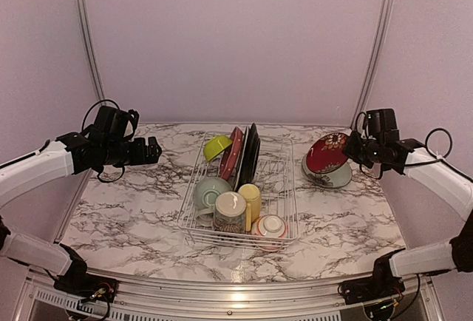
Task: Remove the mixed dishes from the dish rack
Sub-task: Place the plate with another plate.
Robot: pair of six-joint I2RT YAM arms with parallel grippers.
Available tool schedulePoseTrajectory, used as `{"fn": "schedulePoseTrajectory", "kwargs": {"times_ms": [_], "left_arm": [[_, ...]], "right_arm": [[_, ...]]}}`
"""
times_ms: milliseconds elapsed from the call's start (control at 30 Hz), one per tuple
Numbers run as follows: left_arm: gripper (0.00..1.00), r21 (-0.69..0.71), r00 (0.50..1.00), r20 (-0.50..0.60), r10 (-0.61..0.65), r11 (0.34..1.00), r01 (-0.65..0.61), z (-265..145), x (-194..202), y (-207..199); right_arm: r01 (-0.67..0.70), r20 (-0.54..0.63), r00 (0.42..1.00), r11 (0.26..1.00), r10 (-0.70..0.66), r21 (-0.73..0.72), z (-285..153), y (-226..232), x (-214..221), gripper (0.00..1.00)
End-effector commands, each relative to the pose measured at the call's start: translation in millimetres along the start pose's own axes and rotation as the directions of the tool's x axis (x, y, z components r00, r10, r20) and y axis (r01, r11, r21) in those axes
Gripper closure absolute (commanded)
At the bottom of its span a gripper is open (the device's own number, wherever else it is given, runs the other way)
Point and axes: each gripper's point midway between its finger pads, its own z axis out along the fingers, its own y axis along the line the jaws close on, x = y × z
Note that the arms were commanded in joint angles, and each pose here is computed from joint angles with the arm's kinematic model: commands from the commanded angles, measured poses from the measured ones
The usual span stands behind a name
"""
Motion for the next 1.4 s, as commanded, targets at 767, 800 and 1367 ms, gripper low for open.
{"fn": "schedulePoseTrajectory", "kwargs": {"times_ms": [767, 800, 1367], "left_arm": [[0.01, 0.012, 1.0, -0.002, 0.007, 1.0, -0.007, -0.1, -6.5, -9.9], [0.01, 0.013, 1.0, -0.002, 0.007, 1.0, -0.007, 0.1, -6.6, -10.4], [0.01, 0.009, 1.0, -0.007, 0.017, 1.0, -0.017, 3.7, -5.4, -12.2]], "right_arm": [[-0.32, -0.111, 0.947, 0.923, 0.303, -0.214, 115.6, -81.9, -19.4, 1.0], [-0.322, -0.123, 0.945, 0.924, 0.303, -0.205, 121.5, -84.7, -15.3, 1.0], [-0.279, -0.198, 0.947, 0.952, 0.251, -0.125, 163.1, -112.4, 18.5, 0.89]]}}
